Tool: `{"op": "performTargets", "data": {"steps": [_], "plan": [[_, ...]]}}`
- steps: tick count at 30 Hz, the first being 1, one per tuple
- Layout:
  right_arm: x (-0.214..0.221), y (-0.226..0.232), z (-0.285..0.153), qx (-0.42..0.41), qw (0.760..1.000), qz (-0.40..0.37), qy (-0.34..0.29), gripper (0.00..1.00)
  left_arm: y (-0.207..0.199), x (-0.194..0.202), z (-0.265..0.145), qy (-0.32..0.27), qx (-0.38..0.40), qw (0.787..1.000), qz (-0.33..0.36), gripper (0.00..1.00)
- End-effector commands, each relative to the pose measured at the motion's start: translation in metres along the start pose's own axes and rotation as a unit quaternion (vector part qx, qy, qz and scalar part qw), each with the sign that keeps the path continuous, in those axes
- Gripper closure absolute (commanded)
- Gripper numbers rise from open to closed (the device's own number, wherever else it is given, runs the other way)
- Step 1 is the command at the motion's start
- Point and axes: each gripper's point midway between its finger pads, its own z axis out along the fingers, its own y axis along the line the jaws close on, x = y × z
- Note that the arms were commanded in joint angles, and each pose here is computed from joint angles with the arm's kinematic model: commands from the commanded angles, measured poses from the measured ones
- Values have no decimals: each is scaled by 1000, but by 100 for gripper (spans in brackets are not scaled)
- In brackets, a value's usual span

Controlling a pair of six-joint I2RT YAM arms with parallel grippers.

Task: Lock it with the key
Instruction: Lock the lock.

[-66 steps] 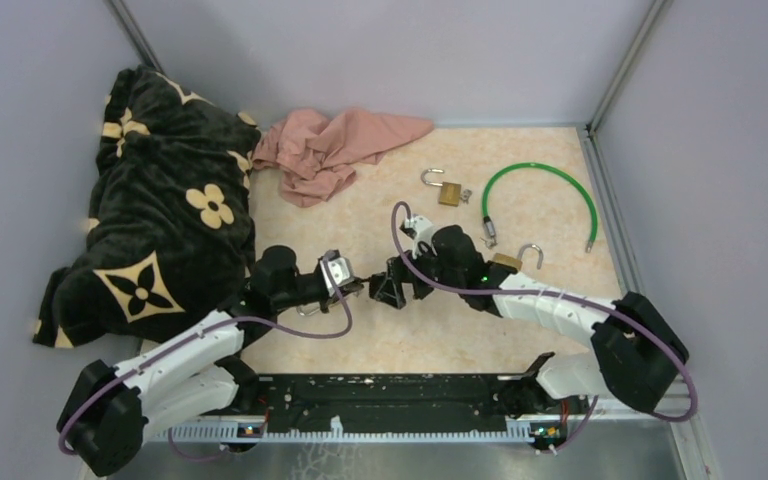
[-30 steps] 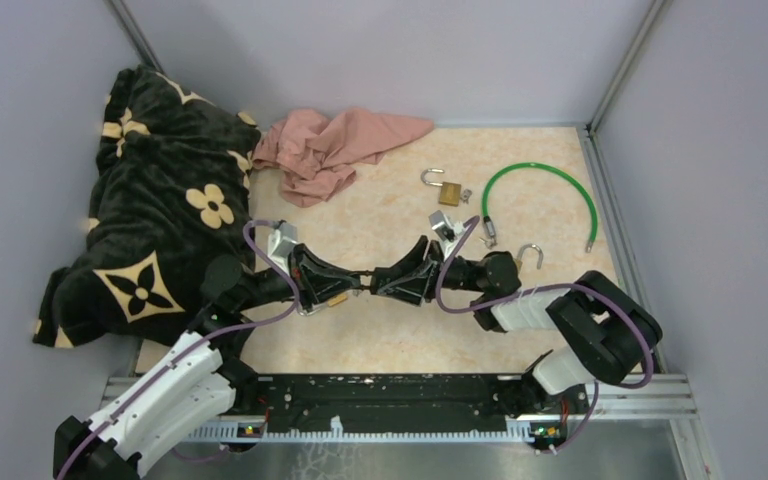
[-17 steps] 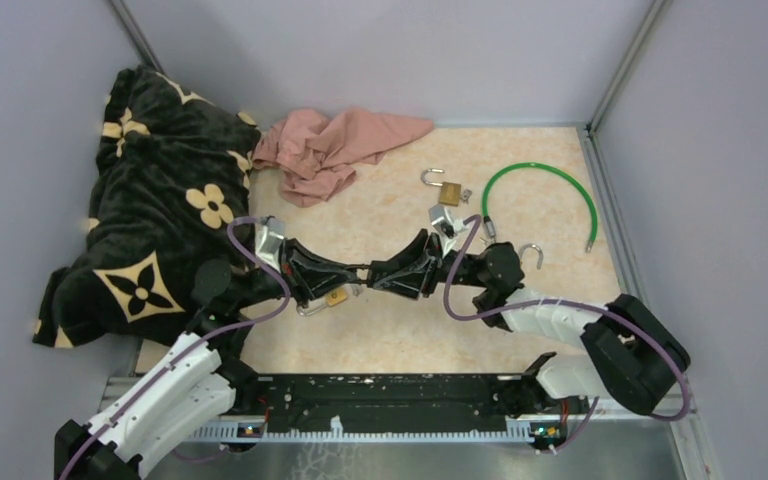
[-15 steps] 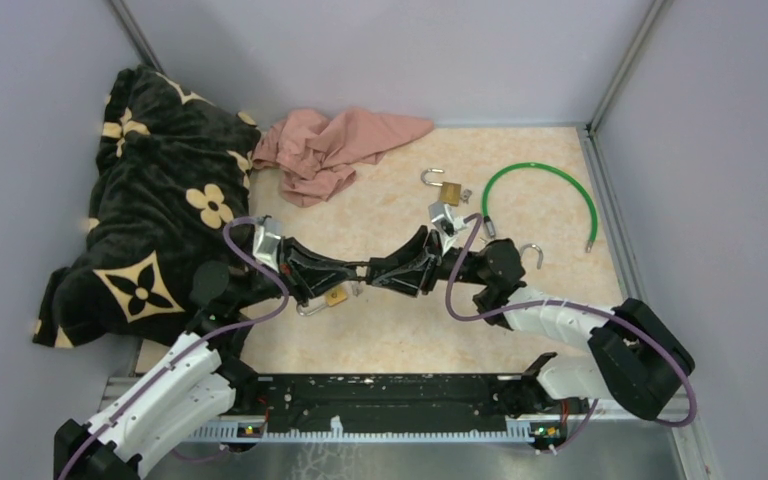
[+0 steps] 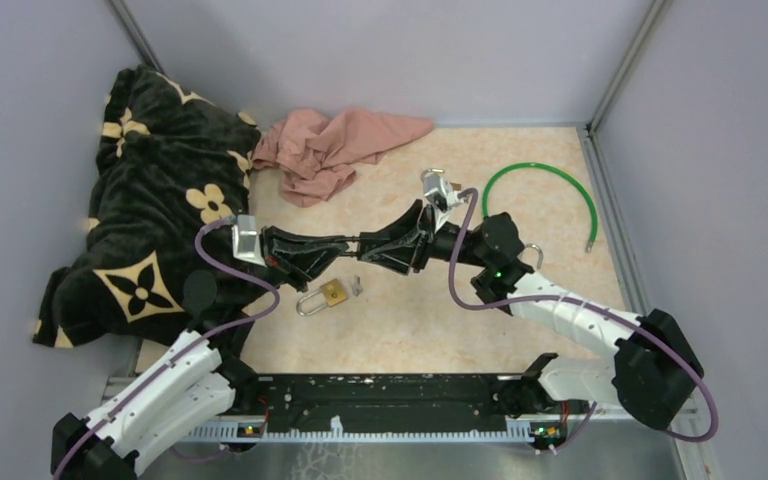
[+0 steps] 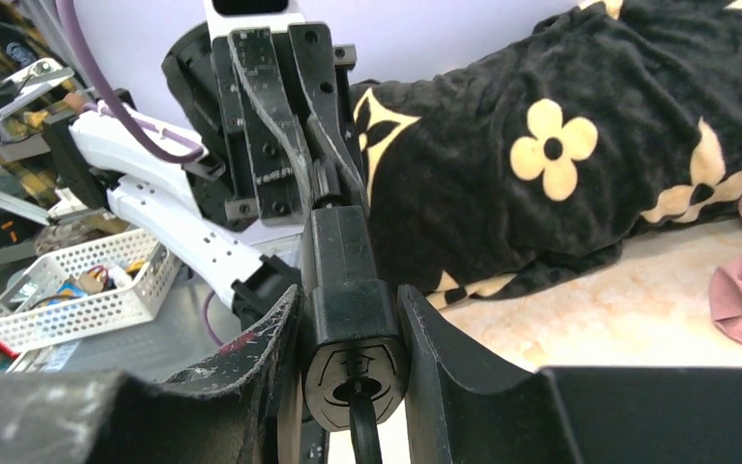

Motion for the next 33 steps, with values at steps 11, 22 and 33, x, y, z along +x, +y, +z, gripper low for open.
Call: {"op": "performTargets", "data": {"steps": [11,22,33], "plan": [[-58,8,41,48,997,-35,-54,100,-36,83,7,125,71,985,-98,100],[-65,-3,54,64,996,-48,-32,100,-61,88,25,119,125,983,-59,100],[-28,-29,48,99,994,-42,21,100,-54,69,45,85,105,991,-25,100]]}}
